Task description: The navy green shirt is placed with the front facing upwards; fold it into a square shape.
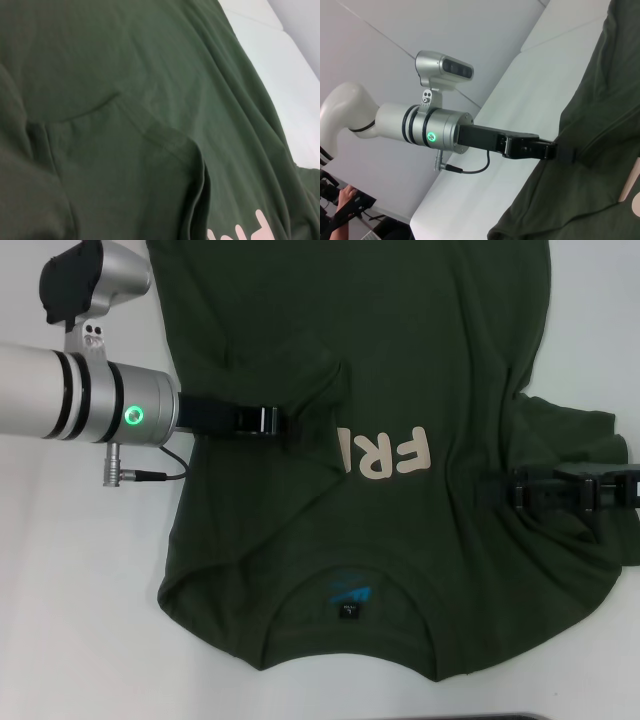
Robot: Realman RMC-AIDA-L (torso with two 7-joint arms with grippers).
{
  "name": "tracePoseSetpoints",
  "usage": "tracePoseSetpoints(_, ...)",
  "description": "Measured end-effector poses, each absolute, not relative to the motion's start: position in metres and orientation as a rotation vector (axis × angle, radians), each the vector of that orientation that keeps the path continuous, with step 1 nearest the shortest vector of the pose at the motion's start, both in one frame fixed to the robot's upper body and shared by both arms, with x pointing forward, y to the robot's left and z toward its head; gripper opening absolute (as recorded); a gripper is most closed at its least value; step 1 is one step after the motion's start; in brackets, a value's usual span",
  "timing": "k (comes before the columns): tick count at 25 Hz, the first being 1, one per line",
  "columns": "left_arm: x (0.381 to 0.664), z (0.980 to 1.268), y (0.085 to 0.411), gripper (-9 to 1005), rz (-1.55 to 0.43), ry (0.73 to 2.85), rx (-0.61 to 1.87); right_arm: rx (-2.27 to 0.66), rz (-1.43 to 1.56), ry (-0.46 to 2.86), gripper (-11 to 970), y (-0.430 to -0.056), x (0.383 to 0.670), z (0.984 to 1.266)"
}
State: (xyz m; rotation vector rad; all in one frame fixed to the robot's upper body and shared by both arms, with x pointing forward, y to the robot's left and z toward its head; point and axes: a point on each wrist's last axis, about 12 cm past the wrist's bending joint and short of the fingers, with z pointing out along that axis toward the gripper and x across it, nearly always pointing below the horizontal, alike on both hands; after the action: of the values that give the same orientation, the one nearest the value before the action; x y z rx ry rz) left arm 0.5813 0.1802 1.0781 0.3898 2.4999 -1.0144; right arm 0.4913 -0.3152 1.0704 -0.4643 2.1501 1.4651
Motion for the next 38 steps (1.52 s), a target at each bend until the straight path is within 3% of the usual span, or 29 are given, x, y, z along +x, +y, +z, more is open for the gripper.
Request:
tracePoseSetpoints(5,0.579,1.080,0.183,1,-1.002,2.484,0.462,-0.464,1.463,2.151,915,-0.315,0.491,1.070)
tracePoseSetpoints(10,0.576,1.085,0.194,113,-0.933,2.389,0.547,-0.465,1.459,2.152,915,-0.317,0.491,1.071)
tracePoseSetpoints(16,0.573,1.083,0.196,304,-0.884,2.349,0.583,-0.455,1.458,2.160,915,-0.319,0.492,1.072)
tracePoseSetpoints(22,0.566,1.077,0.186,430,-0.844,2.302,0.746,-0.442,1.449,2.173,915,-0.322,0.493,1.073)
tracePoseSetpoints(27,0.567,1.076,0.185,535,-0.825,2.289,0.732,-0.440,1.451,2.173,915,-0.322,0.493,1.073)
tracePoseSetpoints(32,0.569,1.073,0.182,779,-0.779,2.276,0.750,-0.439,1.449,2.174,914,-0.322,0.493,1.073)
tracePoseSetpoints(38,0.566,1.070,0.175,789,-0.754,2.267,0.798,-0.436,1.445,2.177,915,-0.324,0.493,1.073)
